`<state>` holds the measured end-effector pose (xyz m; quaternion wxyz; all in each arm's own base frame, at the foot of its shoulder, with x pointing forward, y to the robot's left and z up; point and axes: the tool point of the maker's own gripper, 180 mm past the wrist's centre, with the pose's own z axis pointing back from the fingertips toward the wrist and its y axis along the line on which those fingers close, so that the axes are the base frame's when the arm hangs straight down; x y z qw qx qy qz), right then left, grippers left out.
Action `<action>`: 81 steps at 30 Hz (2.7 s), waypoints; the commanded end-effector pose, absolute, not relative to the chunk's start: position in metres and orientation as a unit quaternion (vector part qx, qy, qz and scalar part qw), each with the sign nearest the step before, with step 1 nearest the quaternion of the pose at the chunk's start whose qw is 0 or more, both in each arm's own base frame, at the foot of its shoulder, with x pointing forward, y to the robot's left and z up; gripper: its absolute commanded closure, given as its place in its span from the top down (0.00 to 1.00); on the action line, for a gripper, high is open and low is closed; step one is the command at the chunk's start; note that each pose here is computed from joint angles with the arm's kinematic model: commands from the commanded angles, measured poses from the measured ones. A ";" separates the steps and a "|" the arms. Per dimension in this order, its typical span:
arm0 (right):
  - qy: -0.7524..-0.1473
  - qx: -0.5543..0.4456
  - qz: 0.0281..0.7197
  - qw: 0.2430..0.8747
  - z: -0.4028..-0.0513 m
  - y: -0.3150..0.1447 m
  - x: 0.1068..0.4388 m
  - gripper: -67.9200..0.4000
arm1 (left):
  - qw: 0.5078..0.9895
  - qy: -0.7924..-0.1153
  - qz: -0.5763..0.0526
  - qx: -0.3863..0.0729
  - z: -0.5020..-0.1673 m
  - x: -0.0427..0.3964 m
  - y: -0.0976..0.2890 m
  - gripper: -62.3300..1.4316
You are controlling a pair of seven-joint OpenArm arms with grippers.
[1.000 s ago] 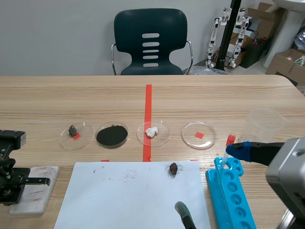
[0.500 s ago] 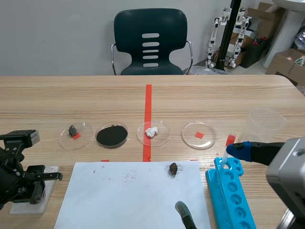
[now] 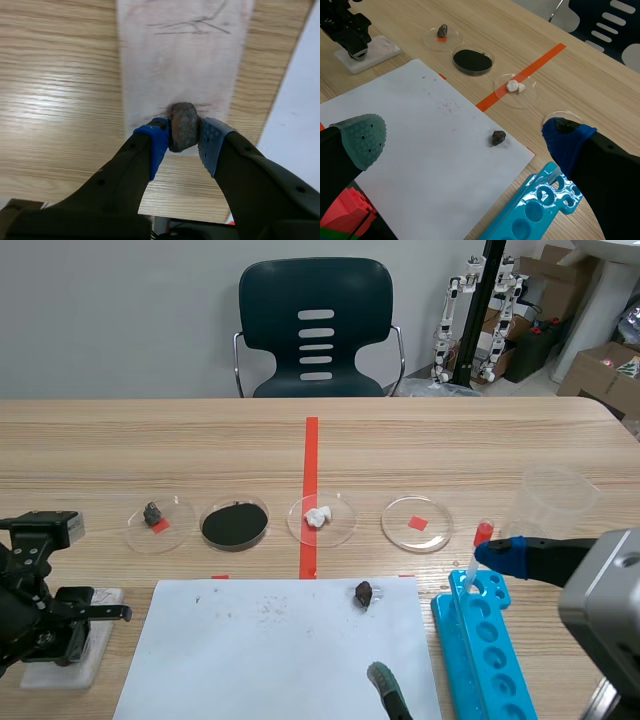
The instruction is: Rub the mineral on the streak plate below the first streak
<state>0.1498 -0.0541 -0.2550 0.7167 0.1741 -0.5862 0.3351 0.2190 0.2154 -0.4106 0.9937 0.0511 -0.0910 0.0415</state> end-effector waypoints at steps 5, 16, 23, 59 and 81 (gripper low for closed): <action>-0.601 0.176 0.331 0.706 -0.245 -0.052 0.153 1.00 | 0.988 -0.096 0.048 0.110 -0.405 0.219 0.241 0.23; -0.601 0.176 0.331 0.706 -0.245 -0.052 0.153 1.00 | 0.969 -0.219 0.021 0.114 -0.386 0.254 0.238 0.23; -0.601 0.176 0.331 0.706 -0.245 -0.052 0.153 1.00 | 0.914 -0.393 -0.029 0.100 -0.335 0.287 0.217 0.23; -0.601 0.176 0.331 0.706 -0.245 -0.052 0.153 1.00 | 0.755 -0.579 -0.273 -0.144 -0.256 0.212 0.067 0.23; -0.601 0.176 0.331 0.706 -0.245 -0.052 0.153 1.00 | 0.753 -0.581 -0.273 -0.144 -0.255 0.213 0.067 0.23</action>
